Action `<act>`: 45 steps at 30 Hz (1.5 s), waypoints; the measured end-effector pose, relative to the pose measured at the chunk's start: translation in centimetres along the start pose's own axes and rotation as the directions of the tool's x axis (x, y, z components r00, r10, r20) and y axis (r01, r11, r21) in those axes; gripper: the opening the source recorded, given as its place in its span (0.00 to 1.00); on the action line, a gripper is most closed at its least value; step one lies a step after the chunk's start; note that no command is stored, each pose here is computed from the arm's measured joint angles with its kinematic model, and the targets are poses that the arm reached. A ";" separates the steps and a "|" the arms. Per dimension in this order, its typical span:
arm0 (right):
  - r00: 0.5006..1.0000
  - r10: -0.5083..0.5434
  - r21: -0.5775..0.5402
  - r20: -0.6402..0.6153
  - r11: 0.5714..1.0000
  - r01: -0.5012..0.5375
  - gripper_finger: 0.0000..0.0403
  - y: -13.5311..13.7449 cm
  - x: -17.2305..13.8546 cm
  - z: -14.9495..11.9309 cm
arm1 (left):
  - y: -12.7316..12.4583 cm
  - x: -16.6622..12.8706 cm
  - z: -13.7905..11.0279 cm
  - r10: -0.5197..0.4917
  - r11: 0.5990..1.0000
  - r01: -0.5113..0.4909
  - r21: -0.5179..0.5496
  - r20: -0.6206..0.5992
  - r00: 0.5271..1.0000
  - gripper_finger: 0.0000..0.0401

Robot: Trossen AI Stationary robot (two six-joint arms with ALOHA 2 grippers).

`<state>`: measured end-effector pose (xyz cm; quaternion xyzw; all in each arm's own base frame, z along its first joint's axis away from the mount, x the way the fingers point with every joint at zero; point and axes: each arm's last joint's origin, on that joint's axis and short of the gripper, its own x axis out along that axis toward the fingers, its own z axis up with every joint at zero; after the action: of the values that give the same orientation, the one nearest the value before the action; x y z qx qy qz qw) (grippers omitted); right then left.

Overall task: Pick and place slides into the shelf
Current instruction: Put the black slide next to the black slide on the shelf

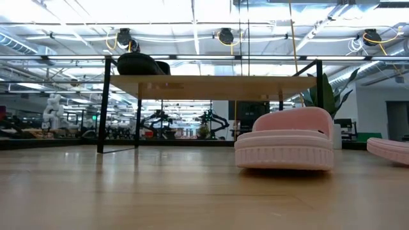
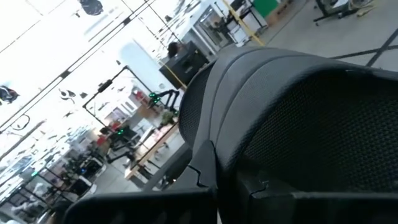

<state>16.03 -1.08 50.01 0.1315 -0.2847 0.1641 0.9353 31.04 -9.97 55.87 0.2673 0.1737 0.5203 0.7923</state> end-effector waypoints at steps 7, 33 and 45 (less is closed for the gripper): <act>1.000 -0.011 -0.005 -0.014 1.000 0.011 0.00 -0.2 -0.1 -0.1 | 0.0 1.9 -0.2 0.042 0.999 -0.042 -0.003 -0.030 0.999 0.00; 0.998 -0.032 -0.024 -0.062 0.999 0.031 0.00 -0.4 -0.1 -0.6 | -11.3 12.5 -9.9 0.247 0.840 -0.106 0.532 -0.200 0.948 0.00; 0.998 -0.033 -0.039 -0.062 0.999 0.031 0.00 -0.4 -0.1 -0.6 | -11.6 13.2 -11.7 0.158 0.814 -0.005 0.580 -0.214 0.964 0.00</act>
<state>16.42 -1.31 49.44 0.1129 -0.2562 0.1477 0.9486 38.33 1.33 39.55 0.4327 0.4100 0.5068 0.6228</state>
